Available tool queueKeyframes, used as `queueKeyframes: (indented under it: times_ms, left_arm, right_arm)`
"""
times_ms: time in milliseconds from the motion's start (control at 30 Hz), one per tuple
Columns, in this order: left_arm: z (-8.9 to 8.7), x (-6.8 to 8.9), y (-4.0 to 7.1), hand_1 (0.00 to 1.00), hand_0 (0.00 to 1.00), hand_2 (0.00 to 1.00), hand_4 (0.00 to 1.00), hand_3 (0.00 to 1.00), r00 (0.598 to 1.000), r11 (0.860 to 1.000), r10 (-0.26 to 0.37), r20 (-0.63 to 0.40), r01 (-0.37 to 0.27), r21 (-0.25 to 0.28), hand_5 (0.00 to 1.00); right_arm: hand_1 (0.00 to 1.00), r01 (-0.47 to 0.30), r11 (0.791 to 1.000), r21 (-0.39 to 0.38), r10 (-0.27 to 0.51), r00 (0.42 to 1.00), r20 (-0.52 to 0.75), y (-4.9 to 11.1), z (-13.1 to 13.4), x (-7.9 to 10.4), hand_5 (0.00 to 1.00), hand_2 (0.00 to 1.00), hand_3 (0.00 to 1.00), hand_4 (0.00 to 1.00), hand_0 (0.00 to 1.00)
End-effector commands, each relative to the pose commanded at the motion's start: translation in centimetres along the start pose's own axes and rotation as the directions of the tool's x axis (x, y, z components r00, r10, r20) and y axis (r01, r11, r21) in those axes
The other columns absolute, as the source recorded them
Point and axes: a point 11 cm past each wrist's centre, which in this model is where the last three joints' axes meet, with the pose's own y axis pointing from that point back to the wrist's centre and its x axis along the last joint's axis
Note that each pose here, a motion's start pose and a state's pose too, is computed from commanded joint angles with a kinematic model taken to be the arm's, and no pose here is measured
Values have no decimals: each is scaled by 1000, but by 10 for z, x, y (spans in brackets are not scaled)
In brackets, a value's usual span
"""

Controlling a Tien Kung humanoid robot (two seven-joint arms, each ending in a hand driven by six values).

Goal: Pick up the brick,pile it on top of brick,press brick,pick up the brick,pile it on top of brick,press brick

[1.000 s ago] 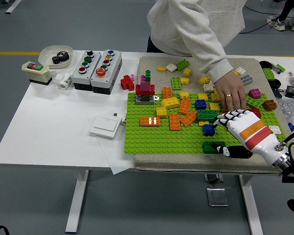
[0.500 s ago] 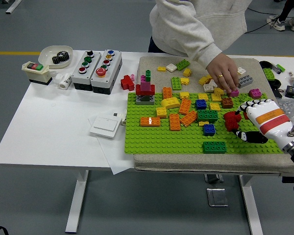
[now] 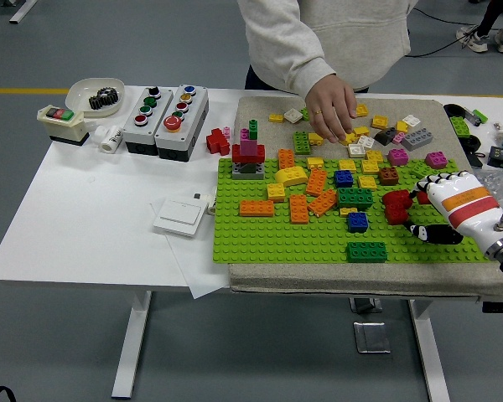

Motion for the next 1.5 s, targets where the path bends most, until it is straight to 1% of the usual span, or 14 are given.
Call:
queueKeyframes:
  times_ms: [167, 233, 267, 433, 467, 633, 700, 900, 1033, 1200, 1300, 1500]
  left_arm:
    - [1, 0, 0, 707, 679, 736, 673, 588, 1000, 1000, -1, 1, 1, -1, 663]
    - [1, 0, 0, 707, 679, 736, 673, 588, 1000, 1000, -1, 2, 1, -2, 663]
    - [1, 0, 0, 706, 678, 734, 673, 588, 1000, 1000, -1, 2, 1, -2, 664]
    - [0, 0, 0, 706, 678, 734, 673, 588, 1000, 1000, -1, -2, 1, 0, 664]
    - [0, 0, 0, 706, 679, 736, 673, 588, 1000, 1000, -1, -2, 1, 0, 663]
    - [-1, 0, 0, 706, 679, 736, 673, 588, 1000, 1000, -2, -3, 2, 1, 663]
    - [-1, 0, 0, 706, 679, 736, 673, 588, 1000, 1000, -2, 0, 2, 2, 663]
    - [0, 0, 0, 707, 679, 736, 673, 588, 1000, 1000, -2, 7, 2, 2, 662]
    - [-1, 0, 0, 707, 679, 736, 673, 588, 1000, 1000, -1, 8, 1, 2, 662]
    - [0, 1, 0, 707, 678, 735, 675, 588, 1000, 1000, 1, 10, -1, 0, 665]
    - [1, 2, 0, 706, 678, 734, 674, 588, 1000, 1000, 2, 10, -2, -1, 664]
    - [1, 2, 1, 706, 679, 734, 673, 588, 1000, 1000, 3, 9, -3, -1, 663]
  right_arm:
    - [607, 11, 1000, -21, -11, 1000, -4, -7, 8, 1, 433, 690, 601, 797, 495]
    - [607, 12, 999, -36, -13, 1000, -13, -12, 14, 3, 433, 690, 601, 797, 495]
    - [619, 12, 999, -37, -13, 1000, -14, -12, 14, 3, 434, 698, 613, 799, 515]
    - [619, 47, 994, -104, -49, 999, -12, -21, 29, 3, 434, 698, 613, 799, 515]
    - [629, 53, 992, -115, -54, 999, -8, -23, 31, 3, 436, 706, 629, 804, 520]
    - [629, 72, 988, -139, -72, 997, 7, -29, 36, 3, 436, 706, 629, 804, 520]
    - [630, 79, 986, -145, -79, 997, 7, -32, 37, 3, 438, 718, 648, 810, 521]
    - [638, 90, 984, -157, -87, 996, 21, -35, 38, 3, 441, 719, 654, 814, 525]
    - [638, 86, 985, -146, -83, 996, 28, -36, 34, 6, 441, 719, 654, 814, 525]
    - [640, 74, 991, -115, -66, 995, 69, -36, 22, 15, 443, 725, 651, 814, 530]
    - [646, 61, 995, -74, -55, 995, 88, -38, 7, 22, 457, 725, 666, 825, 538]
    - [648, 35, 999, -4, -35, 993, 109, -46, -27, 34, 464, 730, 672, 833, 547]
